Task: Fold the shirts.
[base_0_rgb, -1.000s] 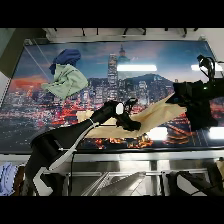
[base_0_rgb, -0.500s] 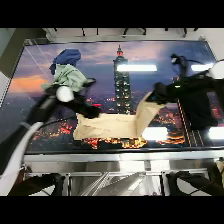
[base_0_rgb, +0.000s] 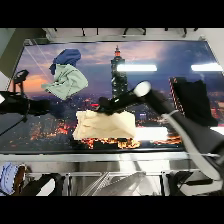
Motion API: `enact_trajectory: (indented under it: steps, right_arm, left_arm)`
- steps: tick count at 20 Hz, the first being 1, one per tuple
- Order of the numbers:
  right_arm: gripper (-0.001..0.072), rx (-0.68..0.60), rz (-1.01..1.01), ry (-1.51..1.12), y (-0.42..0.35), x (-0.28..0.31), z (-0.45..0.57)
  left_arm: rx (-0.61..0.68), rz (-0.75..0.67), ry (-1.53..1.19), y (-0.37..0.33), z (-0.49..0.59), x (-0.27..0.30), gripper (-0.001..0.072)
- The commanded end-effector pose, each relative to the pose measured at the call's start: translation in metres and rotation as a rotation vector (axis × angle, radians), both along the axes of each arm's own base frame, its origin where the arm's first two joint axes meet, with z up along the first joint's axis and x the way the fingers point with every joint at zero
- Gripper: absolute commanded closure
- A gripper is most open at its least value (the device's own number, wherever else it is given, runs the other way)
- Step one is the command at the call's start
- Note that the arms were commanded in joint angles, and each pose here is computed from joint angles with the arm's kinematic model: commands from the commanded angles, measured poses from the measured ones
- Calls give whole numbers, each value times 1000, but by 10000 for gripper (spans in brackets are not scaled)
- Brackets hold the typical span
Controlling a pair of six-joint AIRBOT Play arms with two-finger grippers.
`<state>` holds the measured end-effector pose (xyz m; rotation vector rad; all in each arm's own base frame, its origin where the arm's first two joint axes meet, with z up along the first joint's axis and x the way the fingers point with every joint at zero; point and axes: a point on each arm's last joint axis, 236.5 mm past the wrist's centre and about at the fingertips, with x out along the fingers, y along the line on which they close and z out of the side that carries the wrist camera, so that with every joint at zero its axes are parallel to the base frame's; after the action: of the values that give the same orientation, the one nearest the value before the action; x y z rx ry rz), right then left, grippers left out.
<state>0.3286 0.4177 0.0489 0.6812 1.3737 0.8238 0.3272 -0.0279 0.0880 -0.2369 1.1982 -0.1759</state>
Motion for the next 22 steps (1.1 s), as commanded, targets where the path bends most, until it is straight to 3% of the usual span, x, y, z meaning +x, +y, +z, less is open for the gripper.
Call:
enact_trajectory:
  steps: [1, 6, 7, 8, 9, 12, 14, 16, 19, 22]
  right_arm:
    - [692, 70, -106, 87, 69, -6, -56]
    - [681, 407, -98, 96, 117, -7, -40]
    - [561, 470, -103, 68, 118, -1, -26]
    - [243, 521, -112, 49, 116, 5, -13]
    - [68, 580, -115, 35, 112, 12, 2]
    - [80, 786, -49, 6, 80, 22, 58]
    - [88, 852, -6, -34, 51, 30, 89]
    - [88, 726, 63, -40, 26, 29, 82]
    - [93, 341, 179, 4, -29, 8, 28]
    - [93, 130, 94, 26, -103, 0, -1]
  left_arm:
    - [-5, 54, -1, 18, 0, 1, 690]
    - [-27, 7, 69, 6, -23, 6, 691]
    - [-27, -8, 78, 1, -26, 6, 691]
    - [-26, -30, 84, -3, -29, 6, 691]
    - [-22, -54, 89, -8, -31, 6, 691]
    - [-10, -93, 96, -14, -32, 2, 691]
    - [-8, -93, 93, -14, -31, 2, 691]
    - [-6, -110, 101, -14, -32, -1, 691]
    - [-7, -138, 135, -16, -34, -11, 691]
    - [-20, -155, 201, -18, -52, -27, 691]
